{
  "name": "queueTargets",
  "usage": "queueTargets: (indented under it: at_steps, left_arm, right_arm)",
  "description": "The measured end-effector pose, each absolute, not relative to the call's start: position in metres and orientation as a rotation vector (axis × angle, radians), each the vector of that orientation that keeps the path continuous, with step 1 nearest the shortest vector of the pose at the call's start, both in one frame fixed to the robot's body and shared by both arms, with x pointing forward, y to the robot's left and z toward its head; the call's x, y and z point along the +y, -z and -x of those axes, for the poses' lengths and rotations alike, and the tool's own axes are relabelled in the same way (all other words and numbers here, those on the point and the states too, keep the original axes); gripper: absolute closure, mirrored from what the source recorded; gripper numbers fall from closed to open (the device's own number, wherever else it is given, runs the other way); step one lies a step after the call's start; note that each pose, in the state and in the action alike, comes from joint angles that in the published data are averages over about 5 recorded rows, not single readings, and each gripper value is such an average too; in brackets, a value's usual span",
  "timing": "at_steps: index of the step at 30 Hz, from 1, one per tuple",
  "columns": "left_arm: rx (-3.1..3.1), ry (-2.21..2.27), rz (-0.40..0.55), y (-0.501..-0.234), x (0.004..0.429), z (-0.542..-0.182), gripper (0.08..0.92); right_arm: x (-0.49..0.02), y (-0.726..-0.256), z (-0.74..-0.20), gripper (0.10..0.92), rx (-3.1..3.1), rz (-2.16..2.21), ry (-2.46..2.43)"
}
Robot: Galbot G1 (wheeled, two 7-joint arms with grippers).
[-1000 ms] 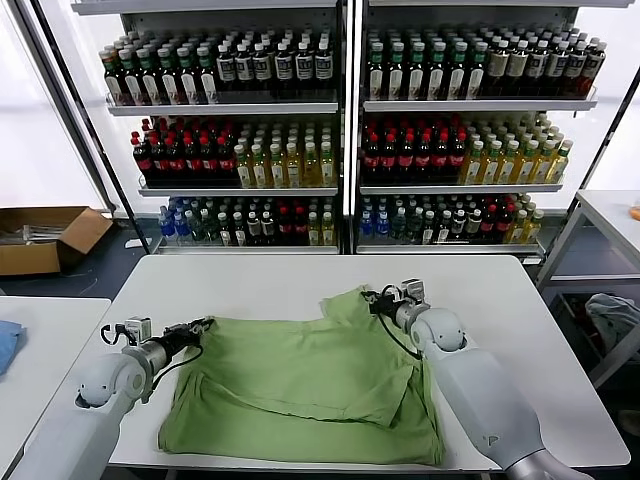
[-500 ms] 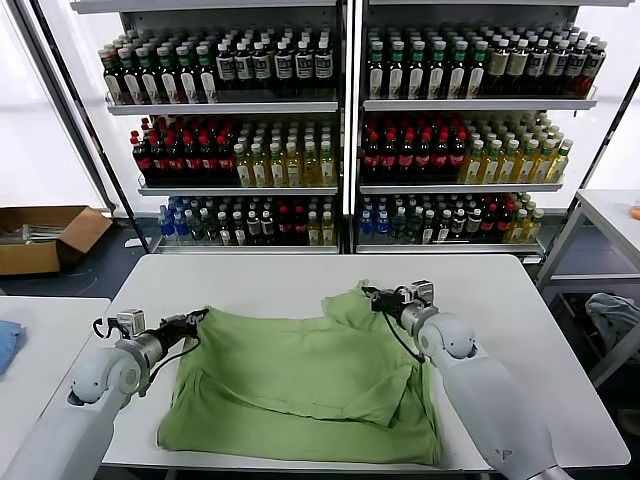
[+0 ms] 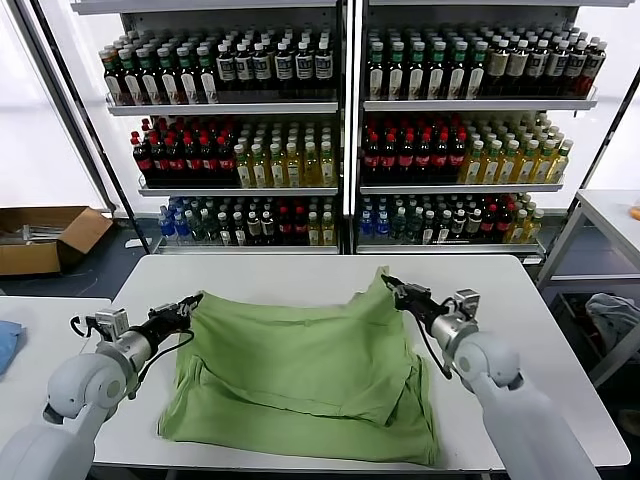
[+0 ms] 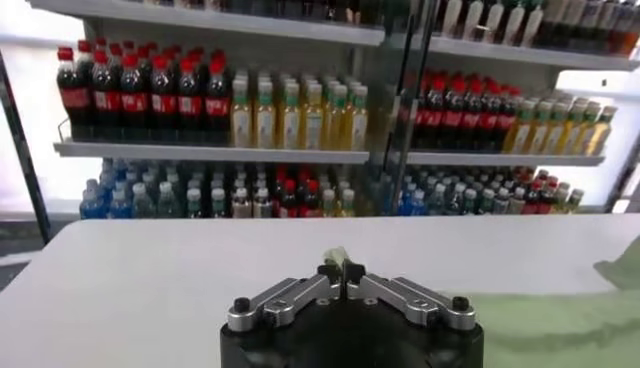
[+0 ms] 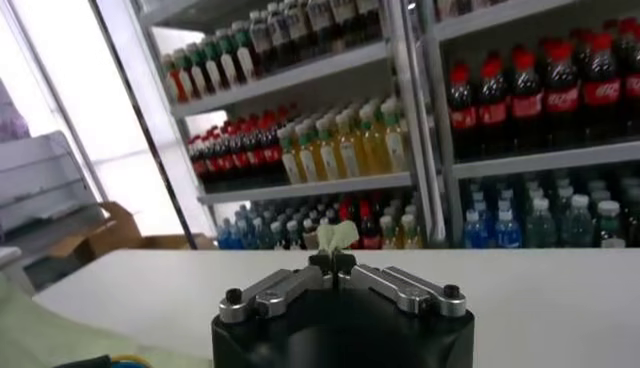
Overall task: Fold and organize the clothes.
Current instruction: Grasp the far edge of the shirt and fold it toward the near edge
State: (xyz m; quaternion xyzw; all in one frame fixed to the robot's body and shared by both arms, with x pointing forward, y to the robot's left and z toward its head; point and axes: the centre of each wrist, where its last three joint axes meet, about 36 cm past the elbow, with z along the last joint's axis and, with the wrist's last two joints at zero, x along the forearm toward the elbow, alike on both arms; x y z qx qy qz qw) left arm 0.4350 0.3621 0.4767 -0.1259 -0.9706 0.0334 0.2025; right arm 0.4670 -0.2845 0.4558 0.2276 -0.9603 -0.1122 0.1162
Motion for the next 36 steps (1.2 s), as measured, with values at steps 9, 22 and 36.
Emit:
queueTargets:
  at_steps: [9,22,36]
  left_arm:
    - [-2.695,-0.083,0.363,-0.481,0.358,-0.393,0.913]
    - [-2.593,-0.025,0.302,-0.456,0.364,-0.343,0.913]
    - [-2.570,0.113,0.197,-0.452,0.369,-0.317,0.639]
  right_arm:
    - [-0.300,-0.456,-0.389,0.916,-2.823,-0.627,0.387]
    - [-0.301,-0.426,-0.298,0.916,-2.706,-0.518,0.386]
    - [-0.323,-0.425,-0.275,0.651,-2.726,-0.427,0.305]
